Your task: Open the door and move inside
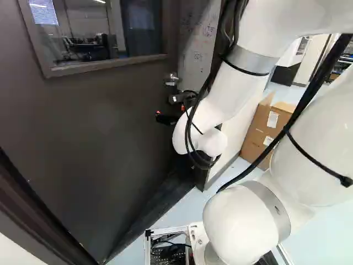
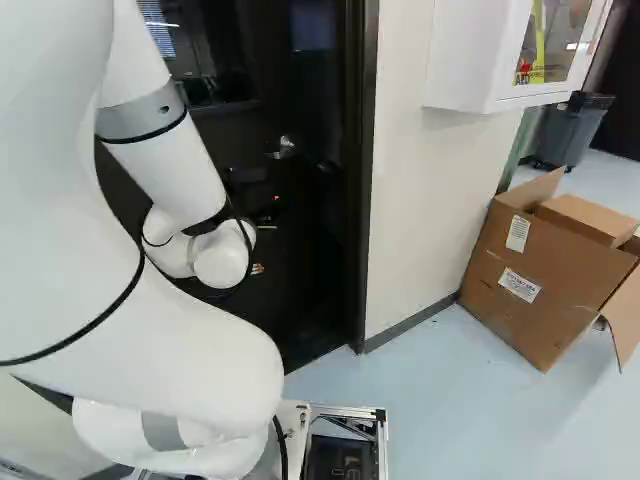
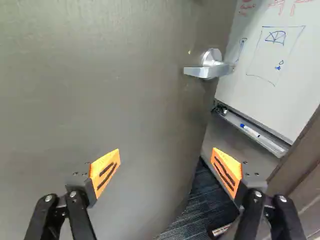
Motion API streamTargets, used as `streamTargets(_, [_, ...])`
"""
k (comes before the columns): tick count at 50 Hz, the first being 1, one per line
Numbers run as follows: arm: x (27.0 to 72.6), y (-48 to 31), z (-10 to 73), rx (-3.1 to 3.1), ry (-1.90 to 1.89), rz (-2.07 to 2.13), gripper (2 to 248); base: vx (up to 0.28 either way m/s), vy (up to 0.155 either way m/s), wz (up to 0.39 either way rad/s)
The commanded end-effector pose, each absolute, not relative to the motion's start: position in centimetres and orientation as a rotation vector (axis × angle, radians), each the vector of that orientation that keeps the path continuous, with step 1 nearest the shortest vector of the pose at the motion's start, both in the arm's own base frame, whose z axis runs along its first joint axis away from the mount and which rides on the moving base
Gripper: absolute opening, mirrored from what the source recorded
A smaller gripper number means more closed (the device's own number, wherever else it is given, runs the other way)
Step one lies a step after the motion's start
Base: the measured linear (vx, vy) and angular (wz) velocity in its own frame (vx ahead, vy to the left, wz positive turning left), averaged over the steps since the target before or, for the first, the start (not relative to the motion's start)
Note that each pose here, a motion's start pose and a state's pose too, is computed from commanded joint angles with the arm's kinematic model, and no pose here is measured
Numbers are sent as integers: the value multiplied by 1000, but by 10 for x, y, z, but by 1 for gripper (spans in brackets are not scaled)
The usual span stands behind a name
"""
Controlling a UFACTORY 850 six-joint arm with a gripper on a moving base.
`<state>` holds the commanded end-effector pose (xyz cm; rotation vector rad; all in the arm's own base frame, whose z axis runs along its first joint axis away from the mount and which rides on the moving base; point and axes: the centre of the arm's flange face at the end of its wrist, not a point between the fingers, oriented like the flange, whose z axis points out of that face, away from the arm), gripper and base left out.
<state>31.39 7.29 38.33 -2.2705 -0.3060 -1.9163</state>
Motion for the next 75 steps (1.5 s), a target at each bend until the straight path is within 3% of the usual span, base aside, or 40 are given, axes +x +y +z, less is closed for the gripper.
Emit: streamTargets(75, [453, 61, 378, -2422, 248, -1967, 247, 0, 0, 0])
